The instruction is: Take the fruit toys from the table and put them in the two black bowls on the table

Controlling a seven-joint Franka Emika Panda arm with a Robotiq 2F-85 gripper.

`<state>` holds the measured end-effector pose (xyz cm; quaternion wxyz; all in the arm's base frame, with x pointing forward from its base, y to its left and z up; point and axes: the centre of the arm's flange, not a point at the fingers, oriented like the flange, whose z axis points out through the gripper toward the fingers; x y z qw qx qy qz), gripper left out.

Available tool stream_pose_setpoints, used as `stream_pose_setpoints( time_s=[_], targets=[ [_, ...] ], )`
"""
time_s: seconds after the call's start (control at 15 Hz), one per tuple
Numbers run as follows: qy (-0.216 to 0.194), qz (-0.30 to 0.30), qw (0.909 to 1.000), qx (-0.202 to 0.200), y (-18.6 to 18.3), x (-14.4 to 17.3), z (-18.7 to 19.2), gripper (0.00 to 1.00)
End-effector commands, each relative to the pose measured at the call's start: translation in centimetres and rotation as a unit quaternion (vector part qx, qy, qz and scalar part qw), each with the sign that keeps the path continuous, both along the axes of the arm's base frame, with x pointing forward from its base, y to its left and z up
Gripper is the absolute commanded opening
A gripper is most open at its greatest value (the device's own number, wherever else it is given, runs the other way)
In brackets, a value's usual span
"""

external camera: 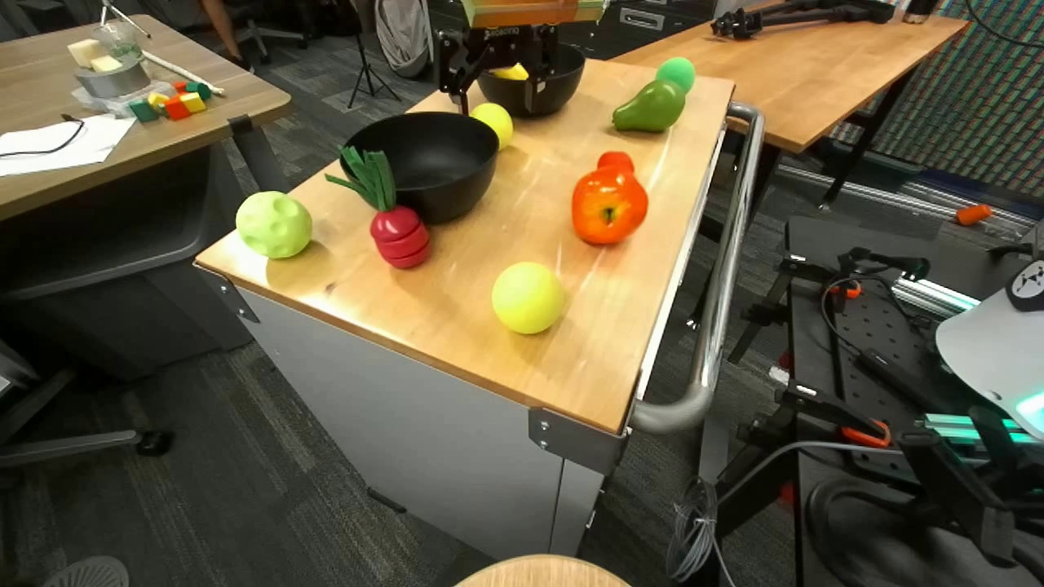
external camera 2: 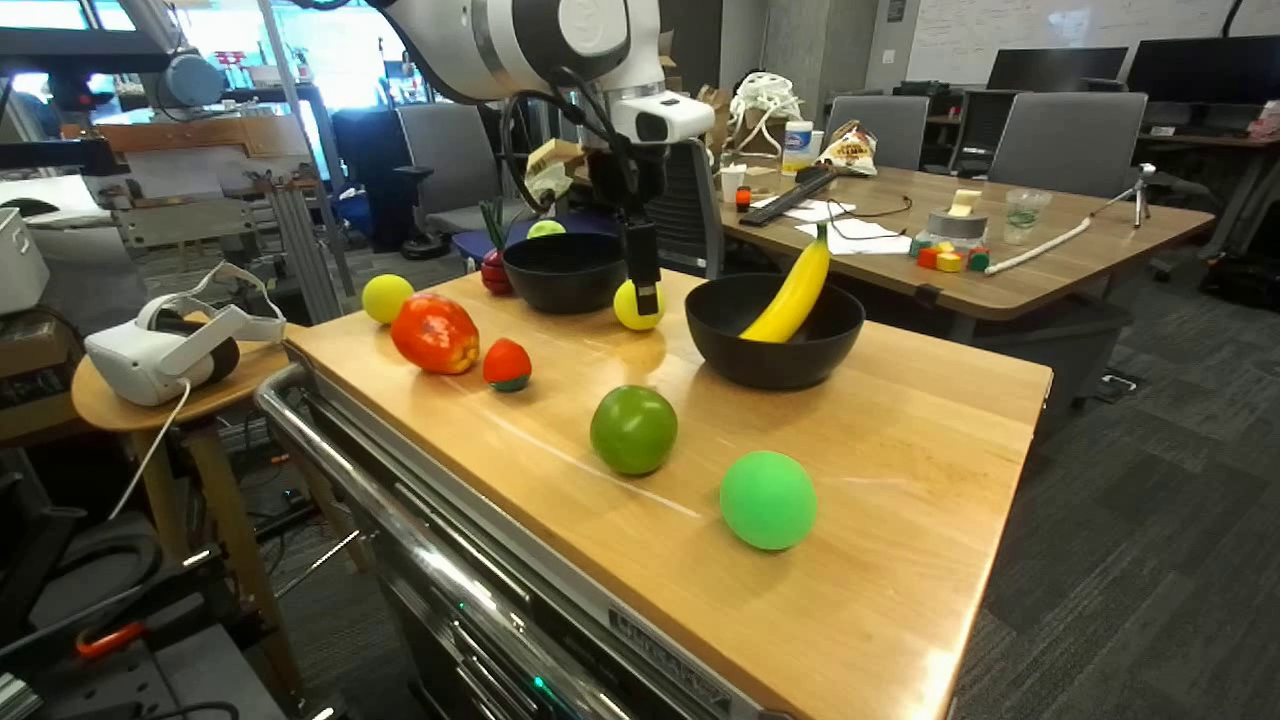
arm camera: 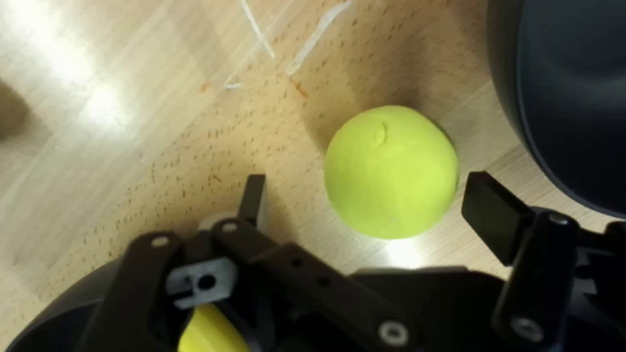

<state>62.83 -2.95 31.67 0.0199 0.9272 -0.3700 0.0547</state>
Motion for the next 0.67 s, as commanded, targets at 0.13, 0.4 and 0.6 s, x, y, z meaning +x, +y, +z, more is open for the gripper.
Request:
stream_pose_setpoints(
  time_s=[0.13,0.4,0.6],
  targets=[
    [-0.008,-0.019,0.9998,-0.001,-0.1,1.2,-0.7,0.70],
    [-0.014,-0.029,0.9995,0.002,-0.8,0.9,-0.7,0.39],
    [-0.051,0.006,0.9987,0.005,-0.7,0.0,2.3,0.31]
  ],
)
